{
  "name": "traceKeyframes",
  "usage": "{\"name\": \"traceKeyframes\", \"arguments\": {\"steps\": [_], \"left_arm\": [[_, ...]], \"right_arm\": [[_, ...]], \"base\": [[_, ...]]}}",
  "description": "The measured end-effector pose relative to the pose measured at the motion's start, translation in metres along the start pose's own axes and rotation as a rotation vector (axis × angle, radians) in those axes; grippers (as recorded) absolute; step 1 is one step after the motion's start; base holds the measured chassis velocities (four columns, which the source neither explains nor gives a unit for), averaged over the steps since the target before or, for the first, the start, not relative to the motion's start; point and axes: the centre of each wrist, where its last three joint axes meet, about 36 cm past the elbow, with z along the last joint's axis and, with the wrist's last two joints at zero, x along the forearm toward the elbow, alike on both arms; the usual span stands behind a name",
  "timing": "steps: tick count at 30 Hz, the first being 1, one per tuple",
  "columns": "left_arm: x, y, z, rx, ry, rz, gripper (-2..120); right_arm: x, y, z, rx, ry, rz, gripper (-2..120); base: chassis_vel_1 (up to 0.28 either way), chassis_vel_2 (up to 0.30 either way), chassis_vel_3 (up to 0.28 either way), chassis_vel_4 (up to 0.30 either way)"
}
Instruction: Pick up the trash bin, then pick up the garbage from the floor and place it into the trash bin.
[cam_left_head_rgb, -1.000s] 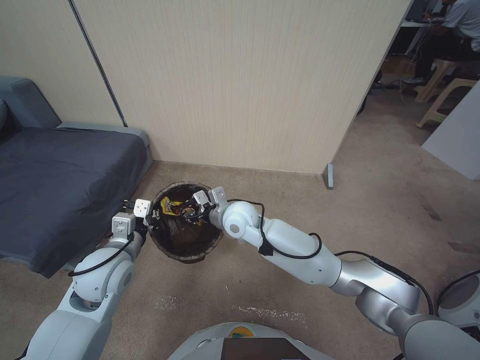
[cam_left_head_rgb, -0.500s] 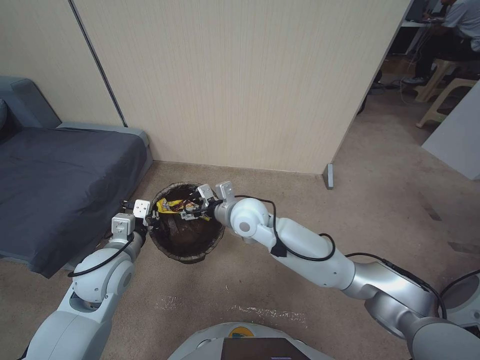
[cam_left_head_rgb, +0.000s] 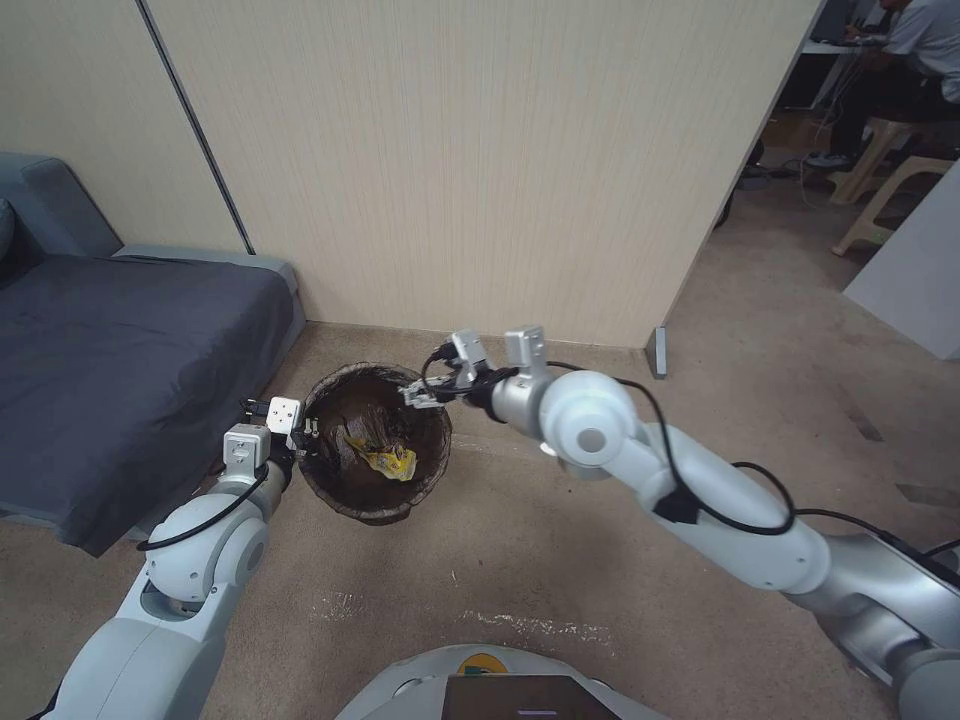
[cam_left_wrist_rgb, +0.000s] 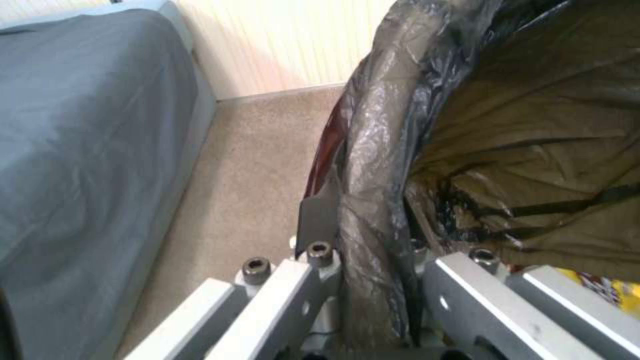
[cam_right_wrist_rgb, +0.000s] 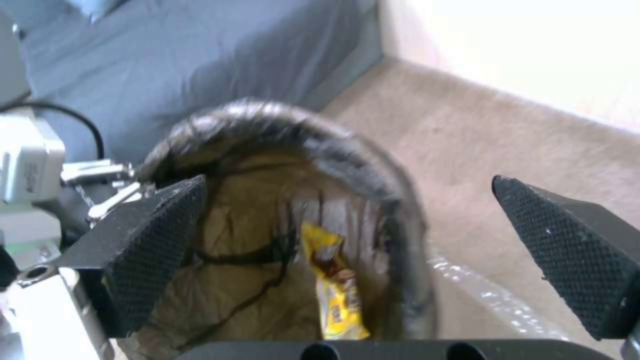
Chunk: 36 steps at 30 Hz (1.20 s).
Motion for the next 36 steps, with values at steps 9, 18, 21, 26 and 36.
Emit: {"name": "traceKeyframes", "arguments": {"steps": [9,18,21,26,36], "left_arm": [[-0.002,0.0,0.001,-0.001,0.003,0.003,0],[-0.001,-0.001,0.002,0.003,0.008,0.004,0],[0.0,0.0,0.001,0.01,0.005,0.003,0],[0.008,0.003,-0.001,0.039,-0.001,-0.005,0],[0.016,-0.002,0.001,0.073,-0.001,-0.012,0]], "right_arm": [[0.052,-0.023,-0.001,-0.033,-0.086,0.062,100],[0.08,-0.046,0.032,-0.058,-0.153,0.238,100],[0.084,-0.05,0.039,-0.078,-0.182,0.283,100],[0.115,-0.081,0.073,0.027,-0.496,0.495,100],[0.134,-0.079,0.156,0.076,-0.673,0.784,100]], "base": [[0.0,0.0,0.0,0.0],[0.0,0.0,0.0,0.0],[0.0,0.0,0.0,0.0],[0.0,0.0,0.0,0.0],[0.0,0.0,0.0,0.0]]}}
